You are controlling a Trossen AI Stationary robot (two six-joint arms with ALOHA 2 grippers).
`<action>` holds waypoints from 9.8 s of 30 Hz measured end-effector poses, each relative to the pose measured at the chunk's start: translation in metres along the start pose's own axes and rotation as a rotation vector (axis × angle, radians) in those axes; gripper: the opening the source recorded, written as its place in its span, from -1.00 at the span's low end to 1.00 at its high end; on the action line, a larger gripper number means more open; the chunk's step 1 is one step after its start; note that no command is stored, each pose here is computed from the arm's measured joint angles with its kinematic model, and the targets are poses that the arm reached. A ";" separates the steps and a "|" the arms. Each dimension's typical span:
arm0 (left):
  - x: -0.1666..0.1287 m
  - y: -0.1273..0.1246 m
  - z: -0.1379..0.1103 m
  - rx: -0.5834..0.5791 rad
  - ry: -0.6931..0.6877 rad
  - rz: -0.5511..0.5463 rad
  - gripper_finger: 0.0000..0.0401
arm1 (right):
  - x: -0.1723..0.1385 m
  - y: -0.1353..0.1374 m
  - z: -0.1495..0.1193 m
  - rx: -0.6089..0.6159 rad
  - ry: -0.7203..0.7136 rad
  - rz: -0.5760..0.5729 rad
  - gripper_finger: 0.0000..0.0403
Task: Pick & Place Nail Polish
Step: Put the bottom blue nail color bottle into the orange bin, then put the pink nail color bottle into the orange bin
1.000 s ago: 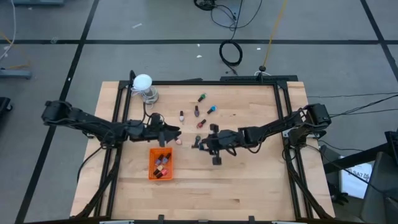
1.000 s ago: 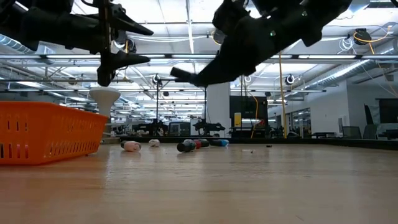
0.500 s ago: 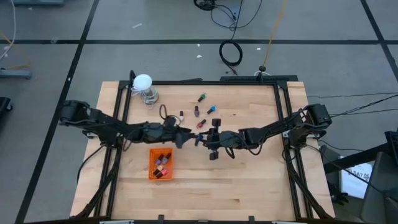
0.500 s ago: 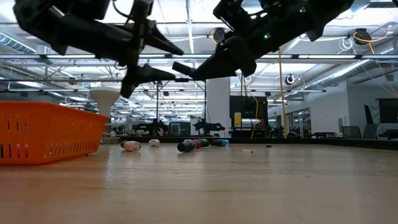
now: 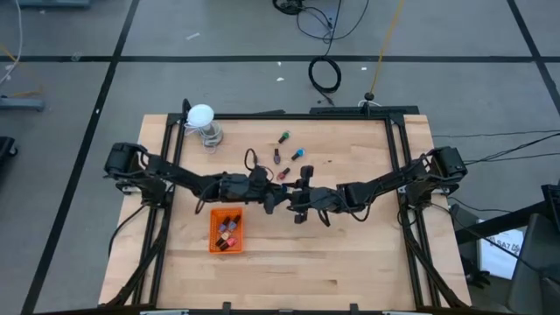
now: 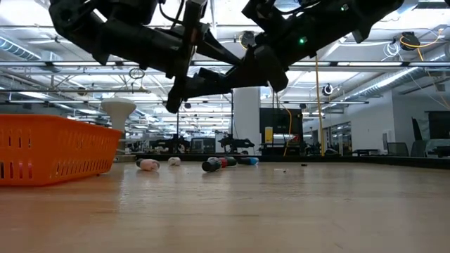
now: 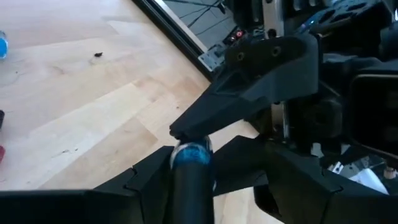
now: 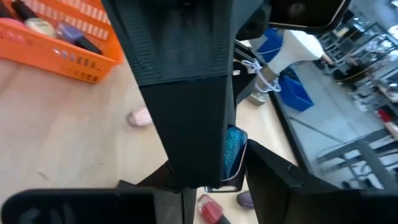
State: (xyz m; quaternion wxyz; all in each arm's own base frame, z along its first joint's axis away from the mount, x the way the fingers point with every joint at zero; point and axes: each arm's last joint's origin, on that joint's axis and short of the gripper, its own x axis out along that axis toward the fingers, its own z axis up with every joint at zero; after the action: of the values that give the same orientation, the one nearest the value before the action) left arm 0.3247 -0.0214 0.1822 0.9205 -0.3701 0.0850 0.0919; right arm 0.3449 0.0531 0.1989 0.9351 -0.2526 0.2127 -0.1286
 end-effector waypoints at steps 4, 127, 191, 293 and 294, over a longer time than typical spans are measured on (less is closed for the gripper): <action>0.002 0.003 0.005 -0.025 0.019 -0.024 0.17 | -0.002 0.002 0.001 -0.022 0.001 -0.020 -0.51; -0.141 0.029 -0.015 0.369 0.256 0.177 -0.08 | -0.068 -0.031 -0.059 0.574 -0.105 0.039 0.05; -0.028 0.084 -0.008 0.842 0.949 0.196 -0.85 | -0.068 -0.028 -0.061 0.587 -0.079 0.103 0.05; -0.153 -0.016 -0.043 0.514 0.645 0.075 -0.60 | -0.068 -0.028 -0.061 0.602 -0.079 0.103 0.05; -0.153 -0.017 -0.043 0.512 0.651 0.068 -0.60 | -0.068 -0.028 -0.061 0.602 -0.079 0.103 0.05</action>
State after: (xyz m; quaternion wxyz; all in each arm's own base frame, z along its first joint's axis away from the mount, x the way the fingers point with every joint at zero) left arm 0.1766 -0.0797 0.1966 0.9045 -0.1357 0.4037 -0.0236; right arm 0.2529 0.0277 0.1883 0.9807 0.0421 0.1412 -0.1283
